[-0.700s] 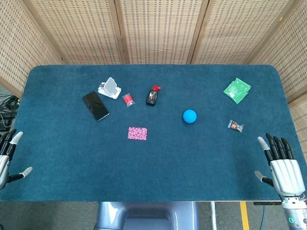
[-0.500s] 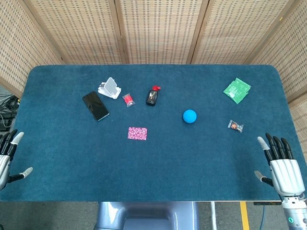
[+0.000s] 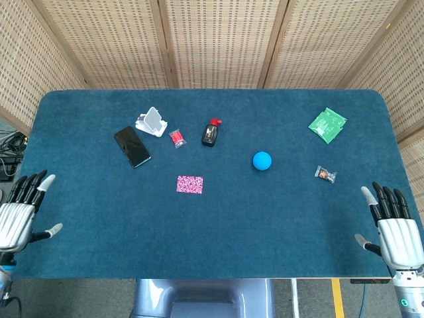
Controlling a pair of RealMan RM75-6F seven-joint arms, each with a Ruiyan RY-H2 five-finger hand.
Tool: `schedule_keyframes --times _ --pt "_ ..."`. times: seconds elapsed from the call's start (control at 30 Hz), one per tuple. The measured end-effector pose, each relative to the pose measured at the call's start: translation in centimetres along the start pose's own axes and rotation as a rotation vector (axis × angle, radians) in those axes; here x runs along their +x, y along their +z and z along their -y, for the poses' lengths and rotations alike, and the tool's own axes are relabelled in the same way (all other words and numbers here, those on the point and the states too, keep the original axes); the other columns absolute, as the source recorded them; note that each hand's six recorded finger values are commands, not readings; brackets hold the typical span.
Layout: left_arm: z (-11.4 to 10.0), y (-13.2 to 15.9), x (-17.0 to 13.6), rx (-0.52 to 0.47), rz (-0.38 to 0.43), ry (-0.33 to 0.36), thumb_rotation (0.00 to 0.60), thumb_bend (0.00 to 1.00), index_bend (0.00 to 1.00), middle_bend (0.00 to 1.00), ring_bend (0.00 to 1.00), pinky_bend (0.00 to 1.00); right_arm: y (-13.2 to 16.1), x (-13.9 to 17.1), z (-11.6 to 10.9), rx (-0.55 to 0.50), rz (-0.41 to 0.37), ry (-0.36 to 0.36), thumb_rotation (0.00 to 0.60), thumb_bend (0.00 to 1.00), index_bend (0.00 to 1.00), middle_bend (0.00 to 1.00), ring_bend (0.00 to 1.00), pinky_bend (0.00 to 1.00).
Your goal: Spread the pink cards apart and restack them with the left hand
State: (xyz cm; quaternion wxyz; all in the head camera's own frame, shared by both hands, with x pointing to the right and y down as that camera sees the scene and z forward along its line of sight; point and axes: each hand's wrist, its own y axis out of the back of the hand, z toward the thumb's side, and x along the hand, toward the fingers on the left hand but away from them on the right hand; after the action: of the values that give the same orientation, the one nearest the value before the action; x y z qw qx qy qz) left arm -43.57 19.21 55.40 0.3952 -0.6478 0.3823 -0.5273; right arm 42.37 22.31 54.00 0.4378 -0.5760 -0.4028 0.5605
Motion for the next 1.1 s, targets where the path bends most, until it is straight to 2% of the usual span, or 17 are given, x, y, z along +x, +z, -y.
schedule_keyframes --times 0.07,0.1,0.2,0.3,0.47,0.63,0.77,1.1 --pt "0.0 1.3 1.5 0.02 0.035 -0.003 0.6 0.96 0.0 0.0 0.0 0.0 -0.2 -0.2 0.1 0.002 0.012 0.005 0.6 0.0 0.0 0.0 0.0 0.0" --pt "0.1 1.9 2.2 0.028 0.053 -0.008 0.6 0.99 0.0 0.0 0.0 0.0 -0.4 -0.3 0.2 0.003 0.017 0.007 0.6 0.0 0.0 0.0 0.0 0.0" --pt "0.6 4.4 4.8 0.026 0.12 -0.045 0.6 1.0 0.0 0.0 0.0 0.0 -0.6 -0.6 0.4 0.004 0.032 0.015 0.6 0.0 0.0 0.0 0.0 0.0" --pt "1.6 7.4 7.6 0.023 0.198 -0.114 0.6 1.0 0.0 0.0 0.0 0.0 -0.9 -0.8 0.7 -0.004 0.046 0.028 0.6 0.0 0.0 0.0 0.0 0.0" --pt "4.9 13.6 12.6 0.011 0.314 -0.288 0.6 1.0 0.0 0.0 0.0 0.0 -1.2 -1.1 1.0 0.004 0.059 0.039 0.6 0.0 0.0 0.0 0.0 0.0" --pt "7.5 19.3 15.8 -0.018 0.376 -0.402 0.6 1.0 0.0 0.0 0.0 0.0 -1.6 -1.4 1.1 0.008 0.08 0.043 0.6 0.0 0.0 0.0 0.0 0.0" --pt "9.3 22.0 16.8 -0.008 0.404 -0.454 0.6 1.0 0.0 0.0 0.0 0.0 -1.9 -1.6 1.1 0.01 0.095 0.046 0.6 0.0 0.0 0.0 0.0 0.0" --pt "13.3 23.8 16.7 -0.041 0.394 -0.579 0.6 1.0 0.0 0.0 0.0 0.0 -2.8 -2.0 1.4 0.009 0.125 0.059 0.6 0.0 0.0 0.0 0.0 0.0"
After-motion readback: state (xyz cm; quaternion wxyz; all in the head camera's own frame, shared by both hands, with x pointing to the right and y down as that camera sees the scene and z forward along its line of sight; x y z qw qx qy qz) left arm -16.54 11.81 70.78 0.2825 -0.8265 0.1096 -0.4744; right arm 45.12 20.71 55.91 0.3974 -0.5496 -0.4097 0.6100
